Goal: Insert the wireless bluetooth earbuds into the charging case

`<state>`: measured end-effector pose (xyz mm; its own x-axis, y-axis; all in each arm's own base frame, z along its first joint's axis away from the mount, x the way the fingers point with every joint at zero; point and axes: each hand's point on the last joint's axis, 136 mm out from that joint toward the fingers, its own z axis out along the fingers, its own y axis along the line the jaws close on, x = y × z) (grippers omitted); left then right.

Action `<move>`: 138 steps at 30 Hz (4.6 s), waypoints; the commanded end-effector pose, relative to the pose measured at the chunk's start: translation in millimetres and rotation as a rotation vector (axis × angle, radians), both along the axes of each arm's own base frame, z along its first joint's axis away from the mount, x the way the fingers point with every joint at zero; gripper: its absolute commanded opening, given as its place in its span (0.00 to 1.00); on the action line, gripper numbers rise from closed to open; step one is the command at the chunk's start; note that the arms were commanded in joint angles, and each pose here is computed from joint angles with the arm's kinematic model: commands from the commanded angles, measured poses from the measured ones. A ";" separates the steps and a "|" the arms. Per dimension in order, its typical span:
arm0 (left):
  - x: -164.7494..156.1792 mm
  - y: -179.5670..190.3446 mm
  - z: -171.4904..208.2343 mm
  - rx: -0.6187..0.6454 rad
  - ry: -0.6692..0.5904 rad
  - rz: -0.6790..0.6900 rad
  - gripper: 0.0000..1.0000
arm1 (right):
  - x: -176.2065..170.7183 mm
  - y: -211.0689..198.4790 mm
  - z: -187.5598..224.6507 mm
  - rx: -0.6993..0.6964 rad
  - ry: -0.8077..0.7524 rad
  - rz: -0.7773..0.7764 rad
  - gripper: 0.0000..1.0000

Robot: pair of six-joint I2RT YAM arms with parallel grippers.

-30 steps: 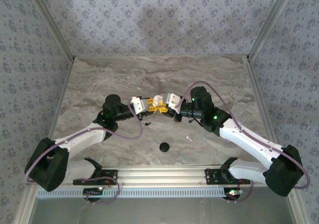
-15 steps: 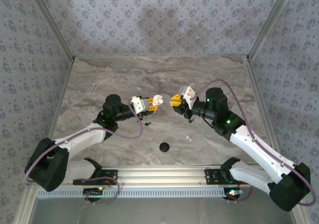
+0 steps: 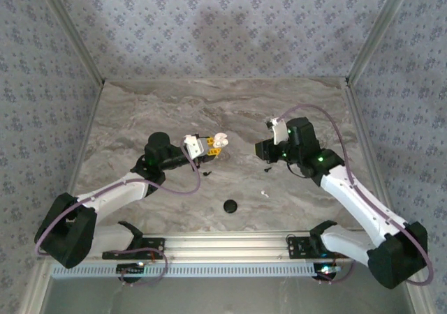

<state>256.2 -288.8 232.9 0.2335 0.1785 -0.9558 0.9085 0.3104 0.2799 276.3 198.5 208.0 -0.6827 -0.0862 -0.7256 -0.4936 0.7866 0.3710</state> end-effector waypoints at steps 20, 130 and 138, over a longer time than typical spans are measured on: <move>4.3 -3.6 -15.1 0.043 0.051 0.001 0.09 | -10.1 -44.3 -88.7 -0.261 0.559 -0.255 0.39; 14.4 2.6 -29.4 0.021 0.116 0.042 0.09 | -86.8 -47.5 -182.0 -0.581 1.001 -0.288 0.41; 14.5 2.7 -30.1 0.021 0.121 0.043 0.09 | -84.3 -45.0 -187.8 -0.571 0.997 -0.287 0.38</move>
